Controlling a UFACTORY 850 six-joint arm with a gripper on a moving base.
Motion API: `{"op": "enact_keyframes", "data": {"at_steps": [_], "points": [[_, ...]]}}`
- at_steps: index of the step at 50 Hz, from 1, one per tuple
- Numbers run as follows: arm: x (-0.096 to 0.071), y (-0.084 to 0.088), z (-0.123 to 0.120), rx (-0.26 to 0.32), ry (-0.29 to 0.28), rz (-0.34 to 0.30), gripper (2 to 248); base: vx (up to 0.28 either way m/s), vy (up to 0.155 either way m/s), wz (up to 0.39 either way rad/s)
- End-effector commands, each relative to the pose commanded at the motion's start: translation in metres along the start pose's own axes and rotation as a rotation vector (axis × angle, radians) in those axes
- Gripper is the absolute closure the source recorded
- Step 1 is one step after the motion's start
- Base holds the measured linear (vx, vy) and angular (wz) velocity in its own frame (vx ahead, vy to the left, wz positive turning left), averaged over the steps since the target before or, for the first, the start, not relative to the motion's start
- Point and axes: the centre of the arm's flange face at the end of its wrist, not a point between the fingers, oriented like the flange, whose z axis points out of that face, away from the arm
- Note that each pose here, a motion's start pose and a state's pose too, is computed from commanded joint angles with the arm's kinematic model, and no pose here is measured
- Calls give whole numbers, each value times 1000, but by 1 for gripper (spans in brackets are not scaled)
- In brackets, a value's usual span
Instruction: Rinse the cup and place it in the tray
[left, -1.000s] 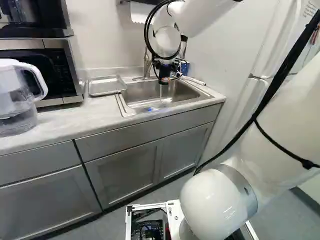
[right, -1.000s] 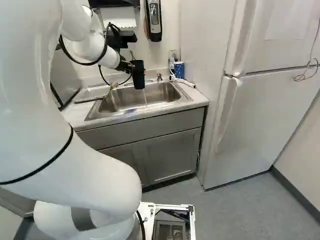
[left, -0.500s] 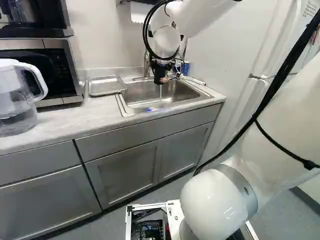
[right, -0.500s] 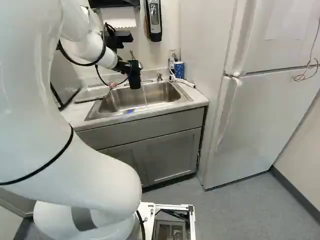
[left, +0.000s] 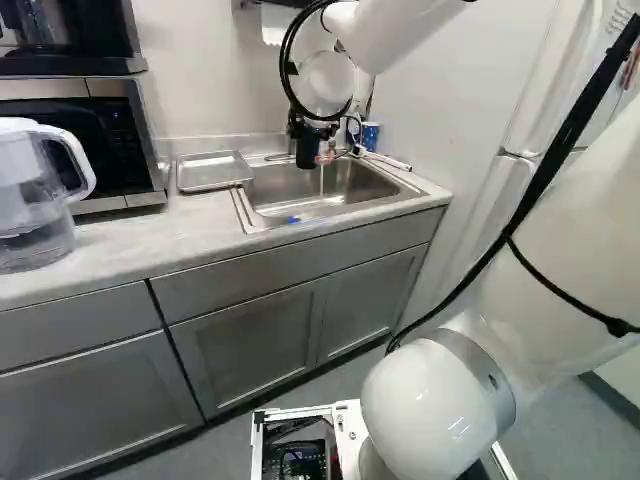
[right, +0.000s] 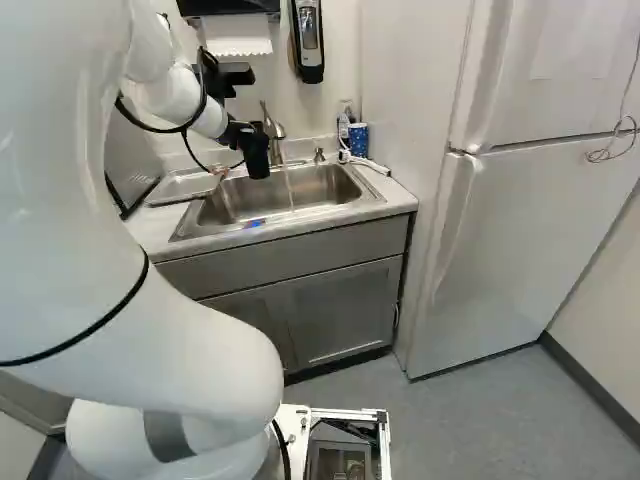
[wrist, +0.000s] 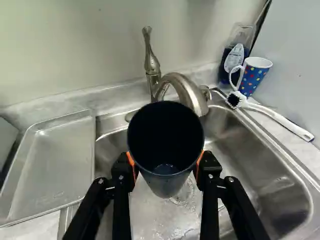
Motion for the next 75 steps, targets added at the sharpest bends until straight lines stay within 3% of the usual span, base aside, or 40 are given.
{"op": "enact_keyframes", "data": {"at_steps": [39, 75], "points": [[2, -6, 0, 66, 26, -176, 126, 0, 0, 0], [6, -9, -1, 102, 66, -56, 126, 0, 0, 0]]}}
